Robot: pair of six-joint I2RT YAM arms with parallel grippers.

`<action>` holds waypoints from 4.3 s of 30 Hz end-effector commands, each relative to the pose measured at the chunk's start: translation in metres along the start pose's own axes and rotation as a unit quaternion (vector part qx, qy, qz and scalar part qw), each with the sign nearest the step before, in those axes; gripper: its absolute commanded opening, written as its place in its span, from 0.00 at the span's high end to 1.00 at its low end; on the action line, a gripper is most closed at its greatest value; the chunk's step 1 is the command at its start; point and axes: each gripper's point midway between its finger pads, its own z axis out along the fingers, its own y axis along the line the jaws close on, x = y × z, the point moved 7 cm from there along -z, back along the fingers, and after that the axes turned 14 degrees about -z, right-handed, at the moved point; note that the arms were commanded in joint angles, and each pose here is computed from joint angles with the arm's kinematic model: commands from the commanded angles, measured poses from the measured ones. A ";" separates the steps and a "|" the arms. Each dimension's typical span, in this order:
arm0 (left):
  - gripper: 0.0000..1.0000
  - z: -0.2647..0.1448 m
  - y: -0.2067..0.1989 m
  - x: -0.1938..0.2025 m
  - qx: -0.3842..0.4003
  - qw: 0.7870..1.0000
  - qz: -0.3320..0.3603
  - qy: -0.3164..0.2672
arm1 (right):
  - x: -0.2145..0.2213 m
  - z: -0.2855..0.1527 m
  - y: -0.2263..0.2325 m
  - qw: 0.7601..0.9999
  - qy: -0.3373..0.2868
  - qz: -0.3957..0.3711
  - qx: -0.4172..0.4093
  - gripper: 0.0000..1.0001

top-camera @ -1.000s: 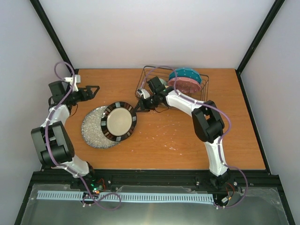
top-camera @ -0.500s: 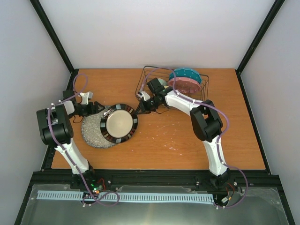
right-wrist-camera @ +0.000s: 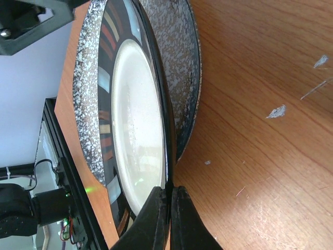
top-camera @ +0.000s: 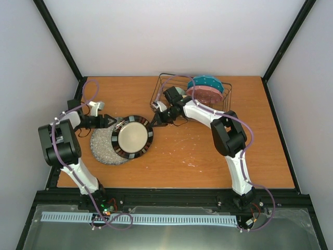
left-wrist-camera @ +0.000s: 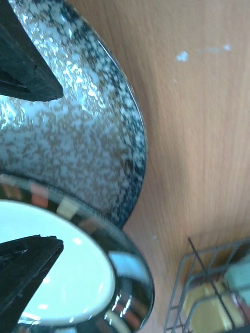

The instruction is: Load the mixed dishes into the dish rack

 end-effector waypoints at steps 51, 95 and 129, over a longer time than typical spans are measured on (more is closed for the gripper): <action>0.99 -0.012 -0.100 -0.007 0.159 0.960 0.229 -0.028 | -0.028 -0.024 0.013 0.997 -0.046 -0.062 -0.002 0.81; 0.99 0.085 -0.469 -0.091 0.183 0.546 0.755 -0.315 | 0.204 -0.206 0.025 0.816 -0.414 -0.027 0.404 0.55; 0.91 0.214 -0.422 -0.042 0.166 0.558 0.784 -0.215 | 0.218 -0.215 0.001 0.797 -0.411 -0.001 0.443 0.54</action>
